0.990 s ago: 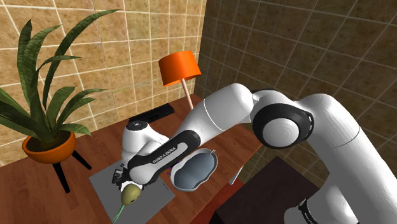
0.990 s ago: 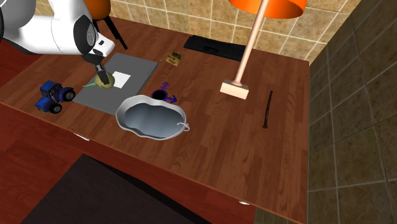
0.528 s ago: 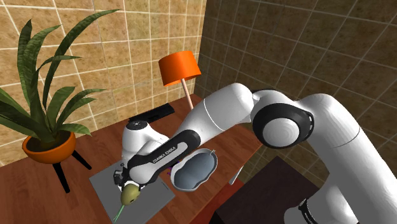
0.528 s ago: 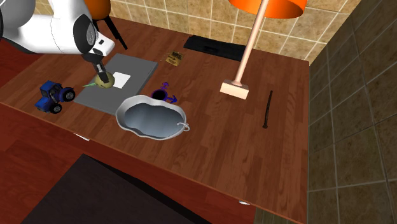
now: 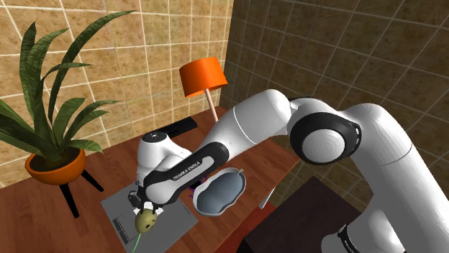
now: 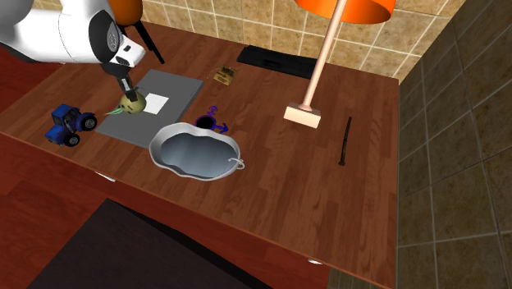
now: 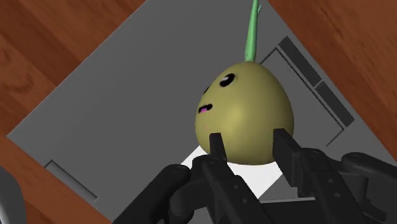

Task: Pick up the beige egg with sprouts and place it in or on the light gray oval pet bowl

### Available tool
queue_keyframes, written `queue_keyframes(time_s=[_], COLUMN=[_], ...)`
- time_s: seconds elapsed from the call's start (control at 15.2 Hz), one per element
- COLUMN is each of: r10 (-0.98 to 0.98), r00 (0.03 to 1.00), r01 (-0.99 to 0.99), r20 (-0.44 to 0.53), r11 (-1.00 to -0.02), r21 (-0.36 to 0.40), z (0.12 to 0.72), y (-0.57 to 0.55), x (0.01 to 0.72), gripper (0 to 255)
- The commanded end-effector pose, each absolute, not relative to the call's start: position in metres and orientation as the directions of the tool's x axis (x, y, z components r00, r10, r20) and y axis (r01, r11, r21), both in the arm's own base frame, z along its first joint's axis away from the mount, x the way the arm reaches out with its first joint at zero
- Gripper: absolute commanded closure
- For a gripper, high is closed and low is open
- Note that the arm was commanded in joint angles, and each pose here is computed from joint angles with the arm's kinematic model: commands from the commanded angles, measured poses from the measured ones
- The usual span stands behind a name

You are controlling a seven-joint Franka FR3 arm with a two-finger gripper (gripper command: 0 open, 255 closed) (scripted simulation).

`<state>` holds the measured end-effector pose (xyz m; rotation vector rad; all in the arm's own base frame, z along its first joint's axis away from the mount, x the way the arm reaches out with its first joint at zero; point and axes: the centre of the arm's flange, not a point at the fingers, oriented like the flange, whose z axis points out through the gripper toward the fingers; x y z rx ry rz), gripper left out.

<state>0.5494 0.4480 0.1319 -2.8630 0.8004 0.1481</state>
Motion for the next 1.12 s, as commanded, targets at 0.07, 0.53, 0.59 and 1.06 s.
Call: queue_keyframes(time_s=[0.07,0.53,0.59,1.06], r10=[-0.505,-0.532,-0.545,-0.596], r00=[0.851,0.839,0.832,0.801], r01=[-0.522,-0.544,-0.555,-0.592], r20=[-0.142,-0.116,-0.103,-0.056], r11=[-0.844,-0.825,-0.816,-0.776], r21=[-0.126,-0.152,-0.165,-0.216], z=[0.144,0.141,0.133,0.086], y=[0.448,0.461,0.468,0.500], x=[0.548,0.526,0.515,0.477], gripper=[255,0,0,0])
